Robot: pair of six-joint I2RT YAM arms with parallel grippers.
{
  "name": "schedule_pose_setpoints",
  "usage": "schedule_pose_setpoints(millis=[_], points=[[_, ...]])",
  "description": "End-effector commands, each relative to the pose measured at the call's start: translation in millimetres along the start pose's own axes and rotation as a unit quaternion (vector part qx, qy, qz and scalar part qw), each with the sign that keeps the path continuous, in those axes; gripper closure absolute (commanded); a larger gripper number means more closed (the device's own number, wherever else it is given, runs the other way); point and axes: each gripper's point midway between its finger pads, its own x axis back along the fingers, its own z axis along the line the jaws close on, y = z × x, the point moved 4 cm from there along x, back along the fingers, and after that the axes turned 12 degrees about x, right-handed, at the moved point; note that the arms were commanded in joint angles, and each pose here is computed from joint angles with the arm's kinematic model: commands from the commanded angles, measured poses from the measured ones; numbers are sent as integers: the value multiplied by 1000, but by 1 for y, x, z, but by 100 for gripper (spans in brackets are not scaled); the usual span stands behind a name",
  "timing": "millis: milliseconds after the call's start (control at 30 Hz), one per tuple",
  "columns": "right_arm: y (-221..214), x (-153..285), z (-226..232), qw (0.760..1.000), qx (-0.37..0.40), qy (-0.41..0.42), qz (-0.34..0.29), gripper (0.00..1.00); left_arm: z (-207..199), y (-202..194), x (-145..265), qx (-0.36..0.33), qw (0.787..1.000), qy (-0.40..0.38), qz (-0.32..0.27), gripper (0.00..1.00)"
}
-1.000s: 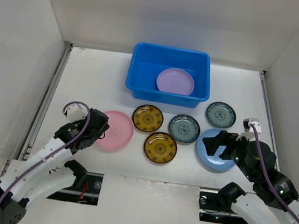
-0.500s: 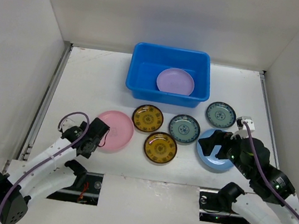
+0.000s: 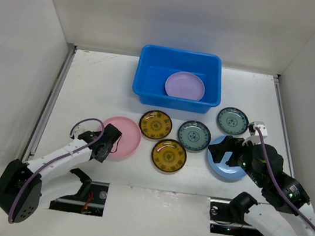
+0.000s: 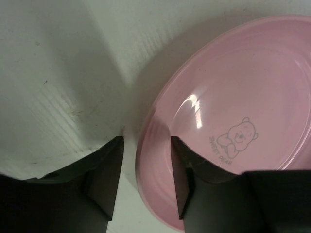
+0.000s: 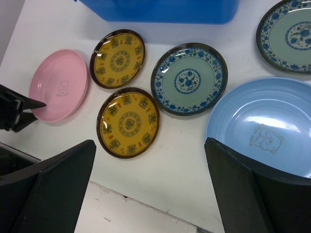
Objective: Place the plates into the plastic bin on the countertop
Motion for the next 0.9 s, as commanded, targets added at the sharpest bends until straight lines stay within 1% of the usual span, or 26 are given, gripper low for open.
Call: schedule_pose_setpoints(millis=[0, 67, 100, 167, 300, 400, 533, 633, 700, 800, 867], points=[[10, 2, 5, 1000, -4, 15, -25, 0, -4, -4, -7, 2, 1000, -3, 1, 71], [11, 4, 4, 999, -5, 15, -29, 0, -6, -2, -7, 6, 1000, -3, -3, 90], [11, 5, 4, 999, -4, 15, -29, 0, -8, -1, -6, 9, 1000, -4, -4, 94], [10, 6, 3, 999, -3, 14, -31, 0, -14, 6, -3, 16, 1000, -11, -12, 100], [10, 10, 2, 999, 2, 17, -35, 0, -33, 32, 15, 39, 998, -38, -45, 100], [11, 13, 1, 999, 7, 19, -39, 0, -51, 64, 35, 55, 993, -59, -83, 100], [11, 15, 0, 999, 14, 20, -42, 0, -90, 112, 70, 68, 984, -104, -128, 100], [12, 14, -2, 999, 21, 11, -41, 0, -135, 139, 98, 58, 976, -155, -144, 100], [15, 12, -6, 999, 23, -4, -43, 0, -179, 150, 120, 35, 967, -204, -148, 100], [21, 8, -13, 998, 18, -30, -47, 0, -247, 153, 149, -14, 950, -277, -143, 99], [24, 3, -18, 998, 12, -45, -48, 0, -295, 144, 166, -61, 931, -335, -131, 99]])
